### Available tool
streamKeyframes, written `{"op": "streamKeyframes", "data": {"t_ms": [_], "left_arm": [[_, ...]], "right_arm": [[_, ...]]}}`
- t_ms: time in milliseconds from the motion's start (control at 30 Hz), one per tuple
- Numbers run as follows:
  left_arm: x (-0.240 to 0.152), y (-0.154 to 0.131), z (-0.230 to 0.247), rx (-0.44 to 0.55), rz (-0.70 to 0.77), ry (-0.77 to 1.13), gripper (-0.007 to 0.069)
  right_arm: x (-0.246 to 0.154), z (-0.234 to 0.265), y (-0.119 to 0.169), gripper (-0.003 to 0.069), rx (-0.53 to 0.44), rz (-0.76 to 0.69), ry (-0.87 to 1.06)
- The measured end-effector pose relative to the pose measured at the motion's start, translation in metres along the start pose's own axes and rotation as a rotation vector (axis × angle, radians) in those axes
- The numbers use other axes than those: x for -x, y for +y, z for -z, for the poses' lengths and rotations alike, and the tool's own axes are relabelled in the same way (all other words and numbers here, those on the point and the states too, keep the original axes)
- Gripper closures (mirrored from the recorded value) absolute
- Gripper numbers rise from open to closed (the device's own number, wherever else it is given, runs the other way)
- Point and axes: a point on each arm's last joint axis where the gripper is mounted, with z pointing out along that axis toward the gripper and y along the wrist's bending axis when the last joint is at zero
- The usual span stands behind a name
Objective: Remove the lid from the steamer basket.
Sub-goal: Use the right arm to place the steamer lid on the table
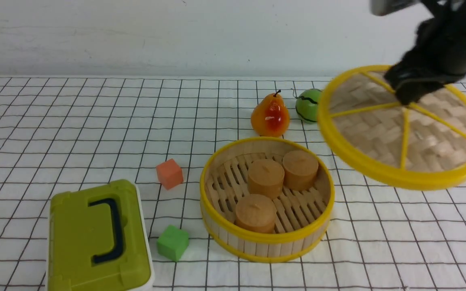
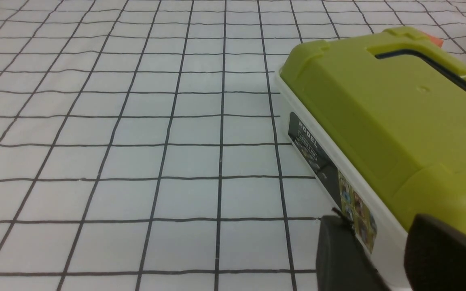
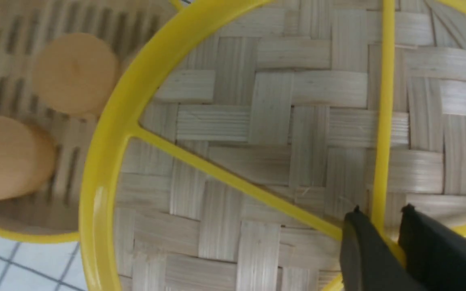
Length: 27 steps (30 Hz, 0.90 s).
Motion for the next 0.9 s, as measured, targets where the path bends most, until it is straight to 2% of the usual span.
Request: {"op": "streamKeyframes", "data": {"t_ms": [33,100,267,467,700,800,900], "left_arm": [[0.0,0.0,0.0,0.0,0.0,0.0,0.0386],[0.0,0.0,0.0,0.0,0.0,0.0,0.0386],[0.0,0.0,0.0,0.0,0.0,0.0,0.0386],[0.0,0.0,0.0,0.0,0.0,0.0,0.0386],[0.0,0.0,0.0,0.0,0.0,0.0,0.0386],[0.0,0.0,0.0,0.0,0.0,0.0,0.0386],[0.0,0.0,0.0,0.0,0.0,0.0,0.0386]], "right_arm": [[-0.002,-0.003,-0.002,0.0557,-0.002,-0.008,0.004],[-0.017,-0.024,-0.029,0.0557,-0.015,-0.104,0.003],[-0.04,-0.069,-0.051,0.0557,-0.03,-0.205,-0.019],[-0.054,-0.124,-0.06,0.0557,-0.05,-0.224,0.018],[-0.063,-0.163,-0.064,0.055,-0.043,-0.236,0.076],[-0.064,-0.165,-0.064,0.0501,-0.04,-0.241,0.078],[-0.064,-0.165,-0.063,0.0384,-0.03,-0.254,0.081]]}}
